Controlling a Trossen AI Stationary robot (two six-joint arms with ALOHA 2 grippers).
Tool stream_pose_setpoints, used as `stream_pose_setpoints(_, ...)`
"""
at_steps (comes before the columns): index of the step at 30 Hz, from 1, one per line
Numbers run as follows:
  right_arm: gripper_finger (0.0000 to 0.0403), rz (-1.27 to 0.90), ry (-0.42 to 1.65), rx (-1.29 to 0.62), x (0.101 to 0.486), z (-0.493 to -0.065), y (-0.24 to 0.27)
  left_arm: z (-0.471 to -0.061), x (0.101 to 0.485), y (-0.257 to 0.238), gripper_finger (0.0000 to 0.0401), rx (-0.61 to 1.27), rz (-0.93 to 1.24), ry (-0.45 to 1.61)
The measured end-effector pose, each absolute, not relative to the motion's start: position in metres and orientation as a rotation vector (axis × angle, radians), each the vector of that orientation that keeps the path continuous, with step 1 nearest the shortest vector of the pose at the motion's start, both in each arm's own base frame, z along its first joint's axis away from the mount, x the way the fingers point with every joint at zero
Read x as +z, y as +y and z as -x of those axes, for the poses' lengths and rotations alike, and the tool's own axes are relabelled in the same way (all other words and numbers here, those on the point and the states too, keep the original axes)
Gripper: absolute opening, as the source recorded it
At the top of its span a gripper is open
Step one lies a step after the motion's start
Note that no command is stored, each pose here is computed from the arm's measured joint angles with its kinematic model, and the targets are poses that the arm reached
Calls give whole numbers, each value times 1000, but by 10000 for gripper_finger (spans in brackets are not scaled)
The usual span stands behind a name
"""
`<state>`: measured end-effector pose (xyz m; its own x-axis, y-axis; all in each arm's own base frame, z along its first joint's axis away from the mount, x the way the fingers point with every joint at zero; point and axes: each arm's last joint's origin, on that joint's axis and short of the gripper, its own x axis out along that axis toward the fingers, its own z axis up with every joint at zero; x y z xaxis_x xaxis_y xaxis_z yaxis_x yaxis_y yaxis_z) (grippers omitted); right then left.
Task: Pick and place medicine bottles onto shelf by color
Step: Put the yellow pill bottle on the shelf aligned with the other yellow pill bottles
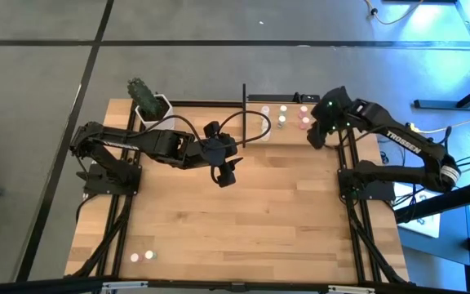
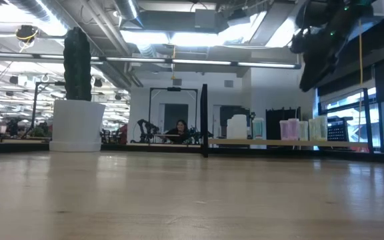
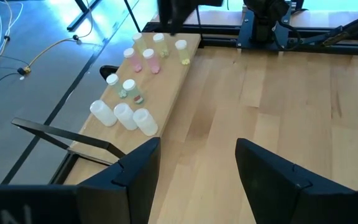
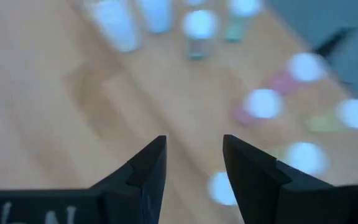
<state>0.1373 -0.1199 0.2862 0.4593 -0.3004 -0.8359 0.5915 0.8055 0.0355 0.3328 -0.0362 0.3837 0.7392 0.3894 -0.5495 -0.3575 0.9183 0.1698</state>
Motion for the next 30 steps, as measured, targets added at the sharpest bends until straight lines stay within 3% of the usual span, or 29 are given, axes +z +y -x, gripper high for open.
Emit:
stream_pose_setpoints(7,161,-352,960,-328,276,-151,-108,-333,384,-36,202,410,-54,615)
stream_pose_setpoints(21,161,-508,1198,-447,232,-177,-130,-333,384,-36,202,410,-54,614)
stream_pose_setpoints(30,161,-488,1275,-525,221,-180,-136,-333,384,-36,202,410,-54,615)
